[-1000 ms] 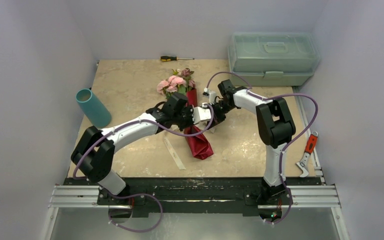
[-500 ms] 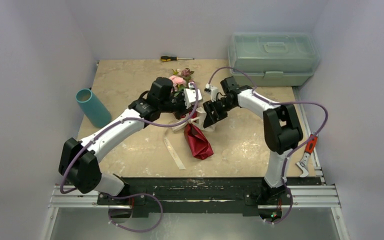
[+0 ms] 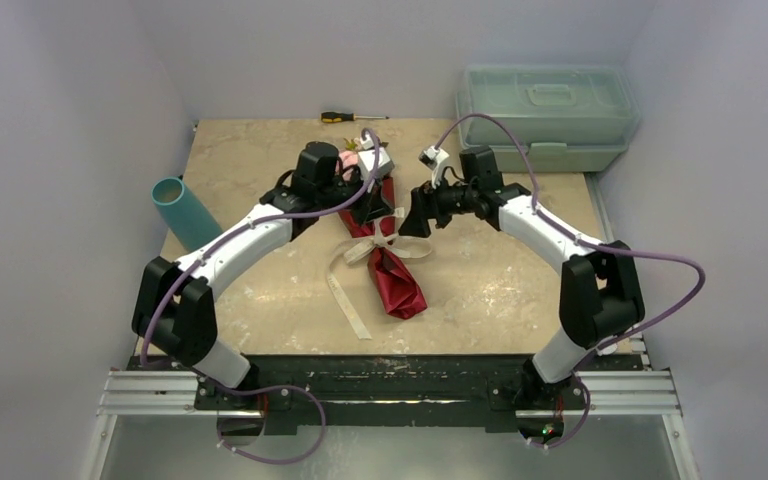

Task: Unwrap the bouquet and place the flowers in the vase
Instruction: Untie the ribbon from the wrapping paper.

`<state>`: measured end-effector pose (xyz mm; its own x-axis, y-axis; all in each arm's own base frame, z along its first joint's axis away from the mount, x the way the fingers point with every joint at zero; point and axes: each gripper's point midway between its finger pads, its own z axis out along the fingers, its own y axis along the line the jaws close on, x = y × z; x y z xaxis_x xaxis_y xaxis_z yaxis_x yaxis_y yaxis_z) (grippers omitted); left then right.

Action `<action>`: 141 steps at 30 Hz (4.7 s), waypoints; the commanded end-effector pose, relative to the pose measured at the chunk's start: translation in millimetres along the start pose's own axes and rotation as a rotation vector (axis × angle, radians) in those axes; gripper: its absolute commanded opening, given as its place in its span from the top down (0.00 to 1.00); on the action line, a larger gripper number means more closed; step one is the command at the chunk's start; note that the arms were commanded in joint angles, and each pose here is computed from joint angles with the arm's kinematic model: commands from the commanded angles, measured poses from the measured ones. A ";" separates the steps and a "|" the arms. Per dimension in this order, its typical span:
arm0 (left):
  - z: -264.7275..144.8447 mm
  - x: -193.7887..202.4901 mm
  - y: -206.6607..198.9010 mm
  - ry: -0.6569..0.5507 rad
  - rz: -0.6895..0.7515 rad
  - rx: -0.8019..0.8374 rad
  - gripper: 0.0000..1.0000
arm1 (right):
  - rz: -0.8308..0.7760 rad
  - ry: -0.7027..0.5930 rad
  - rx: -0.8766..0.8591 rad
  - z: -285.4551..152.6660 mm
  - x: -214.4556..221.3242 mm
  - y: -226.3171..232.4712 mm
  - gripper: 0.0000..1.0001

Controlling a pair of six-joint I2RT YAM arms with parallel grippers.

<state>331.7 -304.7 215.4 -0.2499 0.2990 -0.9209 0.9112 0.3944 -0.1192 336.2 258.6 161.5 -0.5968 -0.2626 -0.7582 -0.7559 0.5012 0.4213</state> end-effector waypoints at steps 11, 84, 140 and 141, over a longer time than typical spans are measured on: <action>4.1 -22.3 6.0 -0.057 -0.031 0.073 1.00 | -0.109 -0.092 -0.094 15.9 -27.6 17.7 0.27; 23.2 199.7 37.1 0.458 0.309 0.058 0.00 | 0.180 -0.353 0.156 -92.5 -129.3 -10.7 1.00; -6.5 45.3 49.4 0.139 0.322 -0.014 0.00 | 0.092 -0.167 0.594 -182.6 -23.5 -70.5 1.00; -11.6 41.2 48.9 0.135 0.317 -0.033 0.00 | 0.090 -0.162 0.590 -181.4 -22.2 -71.0 1.00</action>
<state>355.7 -258.8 103.7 -0.0224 0.6247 -0.7805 0.9660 0.2148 0.1441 352.5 86.0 228.9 -0.6285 -0.0302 -0.7773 -0.3613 0.8962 0.2574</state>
